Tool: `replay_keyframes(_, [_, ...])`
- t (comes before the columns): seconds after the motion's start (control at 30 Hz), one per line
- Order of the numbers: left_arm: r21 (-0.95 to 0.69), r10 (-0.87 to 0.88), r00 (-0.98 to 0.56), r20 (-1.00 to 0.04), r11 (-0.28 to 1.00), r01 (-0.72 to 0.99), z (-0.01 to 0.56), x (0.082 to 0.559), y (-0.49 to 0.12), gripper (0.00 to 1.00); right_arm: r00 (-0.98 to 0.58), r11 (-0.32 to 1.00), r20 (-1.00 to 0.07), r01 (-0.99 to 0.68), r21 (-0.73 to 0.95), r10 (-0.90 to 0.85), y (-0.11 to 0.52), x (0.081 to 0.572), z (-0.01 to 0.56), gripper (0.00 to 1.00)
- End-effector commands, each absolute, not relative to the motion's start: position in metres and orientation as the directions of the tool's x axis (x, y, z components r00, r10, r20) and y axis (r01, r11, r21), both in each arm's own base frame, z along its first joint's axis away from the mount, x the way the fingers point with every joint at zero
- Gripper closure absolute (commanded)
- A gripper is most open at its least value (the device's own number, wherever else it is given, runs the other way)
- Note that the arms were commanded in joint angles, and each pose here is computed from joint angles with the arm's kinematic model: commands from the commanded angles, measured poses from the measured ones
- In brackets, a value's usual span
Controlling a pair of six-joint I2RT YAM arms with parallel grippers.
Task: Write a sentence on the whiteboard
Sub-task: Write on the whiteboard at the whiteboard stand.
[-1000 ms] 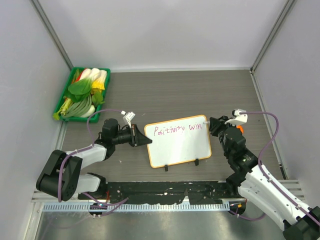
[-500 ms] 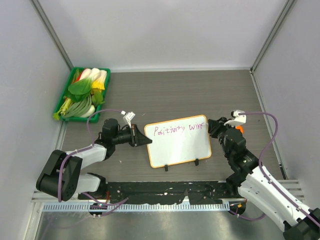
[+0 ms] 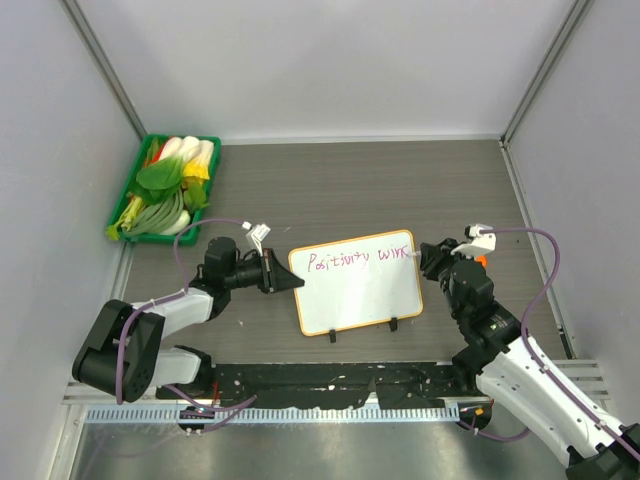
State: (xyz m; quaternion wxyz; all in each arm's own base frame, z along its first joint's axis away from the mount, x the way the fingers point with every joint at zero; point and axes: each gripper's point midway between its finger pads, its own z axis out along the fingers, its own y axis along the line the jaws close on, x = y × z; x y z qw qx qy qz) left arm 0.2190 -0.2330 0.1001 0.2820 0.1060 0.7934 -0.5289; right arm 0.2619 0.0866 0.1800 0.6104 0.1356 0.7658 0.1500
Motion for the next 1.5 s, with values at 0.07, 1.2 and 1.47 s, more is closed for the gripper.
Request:
replay_keyframes(0.07, [-0.736,-0.128,-0.812,-0.569,0.519,0.435,0.077,0.228,-0.223,1.0,-0.236,0.926,-0.897,0.041,0.375,0.374,0.083,0.259,0.175,0.99])
replay_keyframes(1.2, [-0.734,-0.128,-0.809,-0.573,0.519,0.437,0.078,0.227,-0.223,1.0,-0.093,0.845,-0.856,-0.14,0.517,0.508,0.094,0.243,0.248,0.99])
replay_keyframes(1.47, [-0.734,-0.127,-0.809,-0.574,0.517,0.44,0.078,0.227,-0.223,1.0,-0.111,0.838,-0.852,-0.157,0.523,0.511,0.101,0.246,0.243,0.99])
